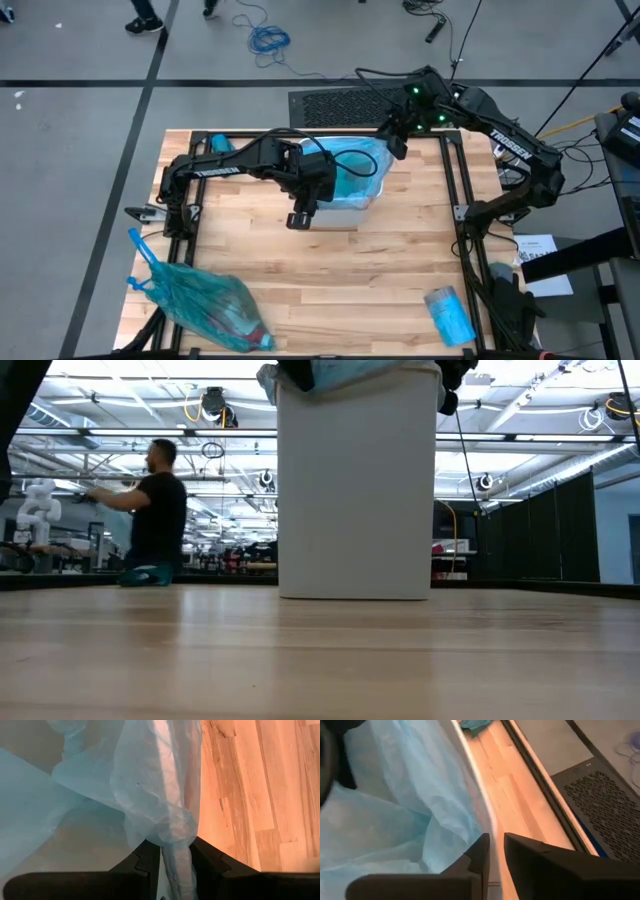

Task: Place trash/remove bag and relplace
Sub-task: Insert the new blue trash bag into the white trash bin

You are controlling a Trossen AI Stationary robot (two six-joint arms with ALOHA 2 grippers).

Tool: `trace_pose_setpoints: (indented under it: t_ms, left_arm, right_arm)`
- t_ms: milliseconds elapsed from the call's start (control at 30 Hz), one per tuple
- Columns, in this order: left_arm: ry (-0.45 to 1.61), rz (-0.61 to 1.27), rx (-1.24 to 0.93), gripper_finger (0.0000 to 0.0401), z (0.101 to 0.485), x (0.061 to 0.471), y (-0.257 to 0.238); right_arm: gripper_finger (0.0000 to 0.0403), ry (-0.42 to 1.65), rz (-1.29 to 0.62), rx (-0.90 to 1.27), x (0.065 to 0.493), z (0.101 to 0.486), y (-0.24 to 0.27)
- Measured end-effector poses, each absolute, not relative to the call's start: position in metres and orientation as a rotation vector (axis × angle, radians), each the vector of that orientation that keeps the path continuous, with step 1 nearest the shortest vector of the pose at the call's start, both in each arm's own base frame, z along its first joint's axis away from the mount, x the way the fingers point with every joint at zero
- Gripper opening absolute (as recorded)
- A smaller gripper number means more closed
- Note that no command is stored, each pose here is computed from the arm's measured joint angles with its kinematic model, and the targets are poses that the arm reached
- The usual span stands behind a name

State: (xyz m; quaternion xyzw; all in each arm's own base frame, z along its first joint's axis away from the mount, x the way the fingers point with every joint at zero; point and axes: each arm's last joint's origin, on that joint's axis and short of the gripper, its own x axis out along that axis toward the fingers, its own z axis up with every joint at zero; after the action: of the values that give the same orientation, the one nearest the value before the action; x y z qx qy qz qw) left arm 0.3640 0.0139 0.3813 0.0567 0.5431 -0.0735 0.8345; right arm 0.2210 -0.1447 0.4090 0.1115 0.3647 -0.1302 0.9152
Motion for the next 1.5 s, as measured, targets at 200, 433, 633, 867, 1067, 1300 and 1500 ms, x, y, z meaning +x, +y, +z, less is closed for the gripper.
trace_pose_setpoints:
  t_ms: [200, 433, 633, 867, 1067, 1300, 1500]
  left_arm:
    - [1.150, -0.156, 0.119, 0.0089, 0.381, 0.364, 0.014]
    - [1.150, -0.156, 0.119, 0.0089, 0.381, 0.364, 0.014]
    - [1.146, -0.172, 0.108, 0.0089, 0.381, 0.364, 0.013]
    - [1.146, -0.173, 0.107, 0.0089, 0.381, 0.364, 0.013]
    - [1.146, -0.173, 0.107, 0.0089, 0.381, 0.364, 0.013]
    - [1.146, -0.174, 0.107, 0.0089, 0.381, 0.364, 0.013]
    - [1.142, -0.174, 0.109, 0.0089, 0.382, 0.364, 0.013]
  right_arm:
    - [0.0067, 0.738, -0.229, 0.227, 0.222, 0.410, -0.144]
    - [0.0123, 0.739, -0.230, 0.260, 0.220, 0.409, -0.145]
    - [0.0127, 0.763, -0.232, 0.290, 0.221, 0.403, -0.152]
    - [0.0104, 0.770, -0.210, 0.320, 0.227, 0.398, -0.157]
    - [0.0010, 0.728, -0.219, 0.297, 0.229, 0.401, -0.158]
    - [0.0001, 0.683, -0.280, 0.305, 0.229, 0.404, -0.166]
    - [0.0000, 0.737, -0.326, 0.388, 0.227, 0.393, -0.181]
